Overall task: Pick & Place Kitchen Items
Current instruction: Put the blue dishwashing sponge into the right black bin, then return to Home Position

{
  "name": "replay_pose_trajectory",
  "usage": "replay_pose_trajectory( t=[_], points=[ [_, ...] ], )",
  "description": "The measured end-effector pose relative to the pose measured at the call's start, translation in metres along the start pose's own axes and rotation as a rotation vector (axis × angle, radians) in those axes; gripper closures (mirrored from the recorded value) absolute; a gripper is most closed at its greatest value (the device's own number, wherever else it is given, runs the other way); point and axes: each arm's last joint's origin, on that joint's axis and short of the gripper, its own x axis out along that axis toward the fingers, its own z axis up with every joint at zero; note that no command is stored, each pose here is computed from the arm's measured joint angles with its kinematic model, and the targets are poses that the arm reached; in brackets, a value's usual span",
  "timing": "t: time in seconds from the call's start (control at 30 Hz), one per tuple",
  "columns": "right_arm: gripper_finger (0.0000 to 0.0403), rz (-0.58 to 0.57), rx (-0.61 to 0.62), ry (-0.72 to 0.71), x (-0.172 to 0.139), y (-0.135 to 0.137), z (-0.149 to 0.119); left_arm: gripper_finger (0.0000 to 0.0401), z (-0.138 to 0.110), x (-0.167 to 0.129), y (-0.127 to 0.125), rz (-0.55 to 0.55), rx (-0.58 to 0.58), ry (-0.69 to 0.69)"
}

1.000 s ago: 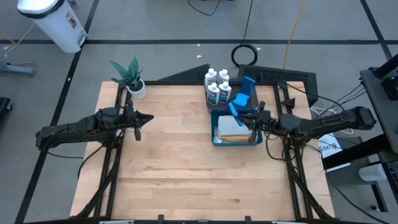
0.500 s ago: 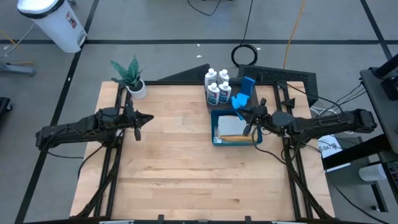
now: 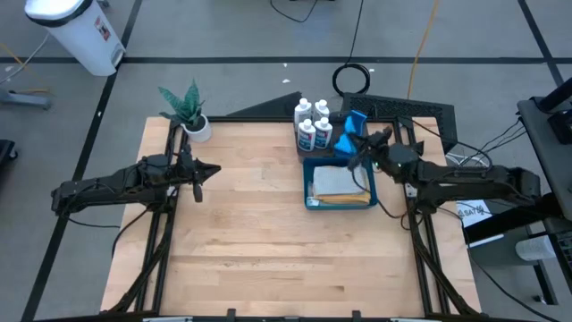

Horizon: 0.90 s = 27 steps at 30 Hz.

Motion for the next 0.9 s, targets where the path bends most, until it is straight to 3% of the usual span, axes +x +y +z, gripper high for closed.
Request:
replay_pose_trajectory(
  t=[0.2,0.67,0.77,0.9],
  points=[
    [0.0403,-0.155,-0.024,0.076,0.023,-0.026,-0.013,0.0375,0.0,0.0,0.0,0.0,0.001,0.0],
    [0.0399,-0.163,0.014,0.23,0.056,-0.048,-0.048,0.0375,0.0,0.0,0.0,0.008,0.002,0.0],
    [0.0375,-0.144,0.007,0.243,0.056,-0.047,-0.05,0.0375,0.0,0.0,0.0,0.008,0.002,0.0],
    [0.0312,-0.119,0.01,0.23,0.055,-0.047,-0.047,0.0375,0.0,0.0,0.0,0.008,0.002,0.0]
  ],
)
